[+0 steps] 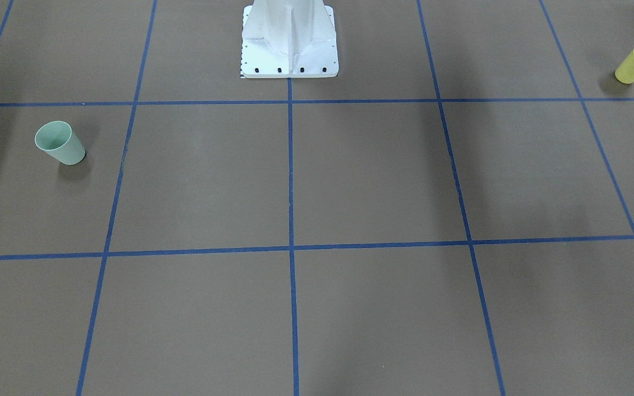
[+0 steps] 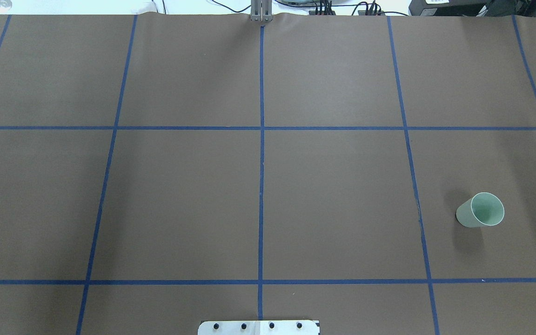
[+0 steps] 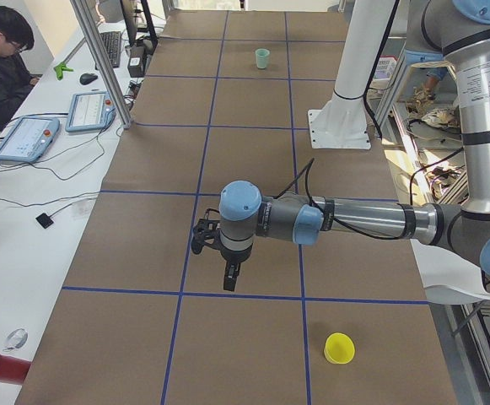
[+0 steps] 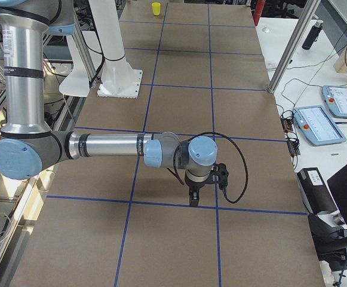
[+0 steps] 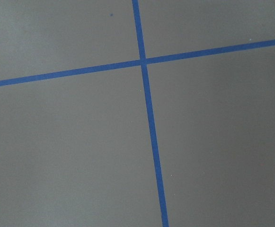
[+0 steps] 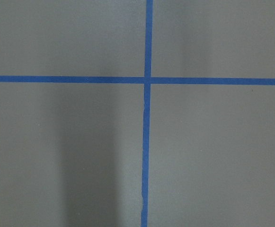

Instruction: Transfer and stack yellow cup on green cup

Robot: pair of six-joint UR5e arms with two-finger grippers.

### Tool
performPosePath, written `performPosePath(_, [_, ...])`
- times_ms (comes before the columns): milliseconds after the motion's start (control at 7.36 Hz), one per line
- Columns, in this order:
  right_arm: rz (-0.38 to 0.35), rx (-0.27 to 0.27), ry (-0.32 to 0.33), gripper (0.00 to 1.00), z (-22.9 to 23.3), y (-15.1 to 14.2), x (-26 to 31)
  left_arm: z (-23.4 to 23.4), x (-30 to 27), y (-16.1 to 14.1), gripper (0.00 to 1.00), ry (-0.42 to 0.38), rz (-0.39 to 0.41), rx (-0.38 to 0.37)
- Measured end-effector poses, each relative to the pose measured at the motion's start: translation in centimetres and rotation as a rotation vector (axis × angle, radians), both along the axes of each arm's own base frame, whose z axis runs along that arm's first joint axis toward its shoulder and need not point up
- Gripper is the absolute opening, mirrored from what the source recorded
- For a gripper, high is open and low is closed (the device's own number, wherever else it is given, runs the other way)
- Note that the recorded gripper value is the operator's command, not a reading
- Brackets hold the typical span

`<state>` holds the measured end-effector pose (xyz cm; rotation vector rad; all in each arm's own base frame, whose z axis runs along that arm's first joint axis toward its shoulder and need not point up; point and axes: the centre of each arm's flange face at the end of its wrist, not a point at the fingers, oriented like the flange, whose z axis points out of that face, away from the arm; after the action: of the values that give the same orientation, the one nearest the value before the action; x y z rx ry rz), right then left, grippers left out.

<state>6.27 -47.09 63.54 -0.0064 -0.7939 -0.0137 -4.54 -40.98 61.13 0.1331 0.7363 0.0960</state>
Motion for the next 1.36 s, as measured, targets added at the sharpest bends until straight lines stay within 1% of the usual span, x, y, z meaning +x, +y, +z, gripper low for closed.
performPosePath(408, [0.007, 0.026, -0.003, 1.00, -1.5, 0.0, 0.1, -0.7, -0.2, -0.2, 1.00, -0.011, -0.009, 0.005])
performPosePath(543, [0.008, 0.030, -0.004, 1.00, -1.8, 0.1, 0.1, -1.9, -0.8, -0.2, 1.00, -0.060, -0.023, -0.003])
performPosePath(679, [0.009, 0.031, -0.004, 1.00, -1.9, 0.1, 0.1, -3.9, -1.6, 0.2, 1.00, -0.156, -0.040, -0.034])
performPosePath(815, [0.010, 0.031, -0.004, 1.00, -1.9, 0.1, 0.1, -6.3, -2.2, 1.0, 1.00, -0.248, -0.077, -0.087])
performPosePath(951, [0.011, 0.029, -0.003, 1.00, -1.9, 0.1, 0.1, -8.3, -2.4, 1.8, 1.00, -0.300, -0.138, -0.140])
performPosePath(1087, [0.012, 0.026, 0.000, 1.00, -2.0, 0.0, 0.2, -9.2, -2.1, 2.3, 1.00, -0.348, -0.210, -0.190])
performPosePath(1223, [0.013, 0.033, 0.003, 1.00, -2.5, -0.2, 0.2, -9.2, -1.5, 2.5, 1.00, -0.399, -0.285, -0.237])
performPosePath(1359, [0.012, 0.056, 0.008, 1.00, -3.7, -0.4, 0.1, -8.7, -0.6, 2.7, 1.00, -0.452, -0.373, -0.289])
